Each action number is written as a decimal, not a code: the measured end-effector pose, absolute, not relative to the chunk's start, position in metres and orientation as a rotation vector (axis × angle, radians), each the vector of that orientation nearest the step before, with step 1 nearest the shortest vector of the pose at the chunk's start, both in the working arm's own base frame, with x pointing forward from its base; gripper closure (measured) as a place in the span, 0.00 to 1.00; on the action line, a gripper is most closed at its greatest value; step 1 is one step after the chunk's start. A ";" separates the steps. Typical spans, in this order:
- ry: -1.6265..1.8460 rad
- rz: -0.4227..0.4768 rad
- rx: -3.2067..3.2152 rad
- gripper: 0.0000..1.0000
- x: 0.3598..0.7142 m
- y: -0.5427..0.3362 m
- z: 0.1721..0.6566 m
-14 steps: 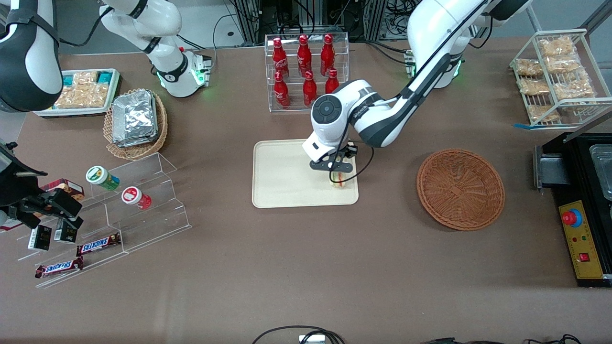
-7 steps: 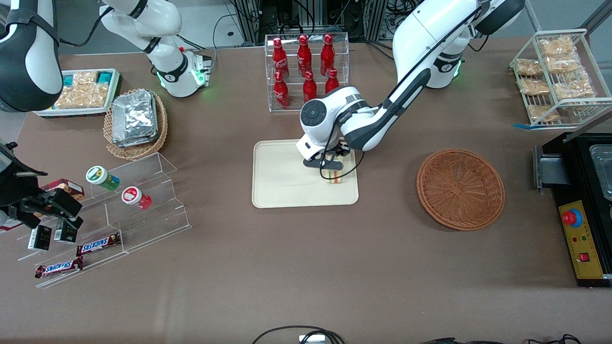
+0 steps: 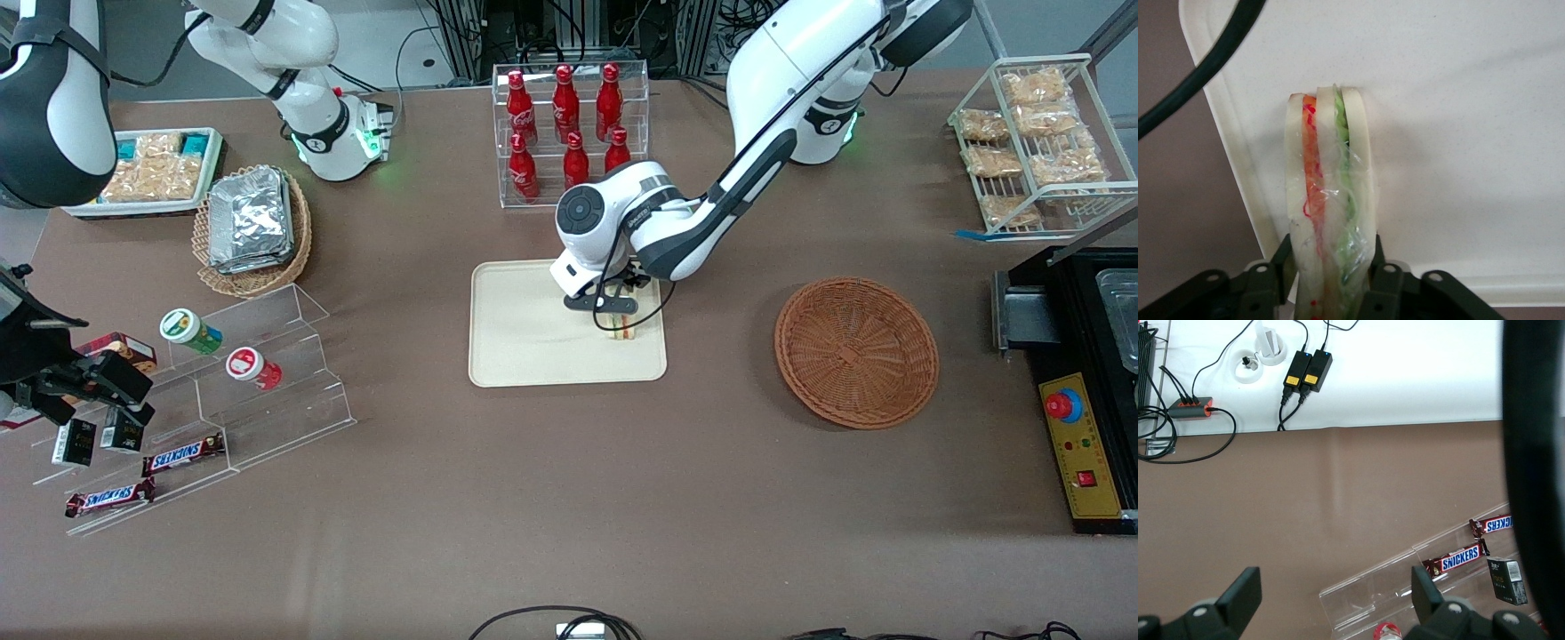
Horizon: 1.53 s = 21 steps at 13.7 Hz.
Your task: Place sandwich from basket to tray
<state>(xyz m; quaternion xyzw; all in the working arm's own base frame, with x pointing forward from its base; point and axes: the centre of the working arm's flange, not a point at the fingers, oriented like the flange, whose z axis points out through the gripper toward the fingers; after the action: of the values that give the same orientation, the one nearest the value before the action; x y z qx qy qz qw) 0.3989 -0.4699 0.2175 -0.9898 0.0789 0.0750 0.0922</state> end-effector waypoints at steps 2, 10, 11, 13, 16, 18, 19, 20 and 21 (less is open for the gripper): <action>0.215 0.218 -2.942 0.26 0.402 -0.469 0.218; -0.259 0.070 -2.969 0.00 0.536 -0.398 0.317; -0.322 0.048 -2.966 0.00 0.554 -0.379 0.334; -0.434 0.018 -2.944 0.00 0.580 -0.340 0.365; -0.564 -0.006 -2.904 0.00 0.609 -0.270 0.397; -0.548 0.002 -2.893 0.00 0.619 -0.232 0.412; -0.536 0.010 -2.892 0.00 0.622 -0.218 0.418; -0.529 0.022 -2.899 0.00 0.624 -0.205 0.425; -0.519 0.033 -2.919 0.00 0.626 -0.193 0.433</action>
<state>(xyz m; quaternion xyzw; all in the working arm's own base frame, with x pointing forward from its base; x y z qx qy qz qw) 0.6260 -0.1935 0.4331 -0.9807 -0.1742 0.0110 0.0884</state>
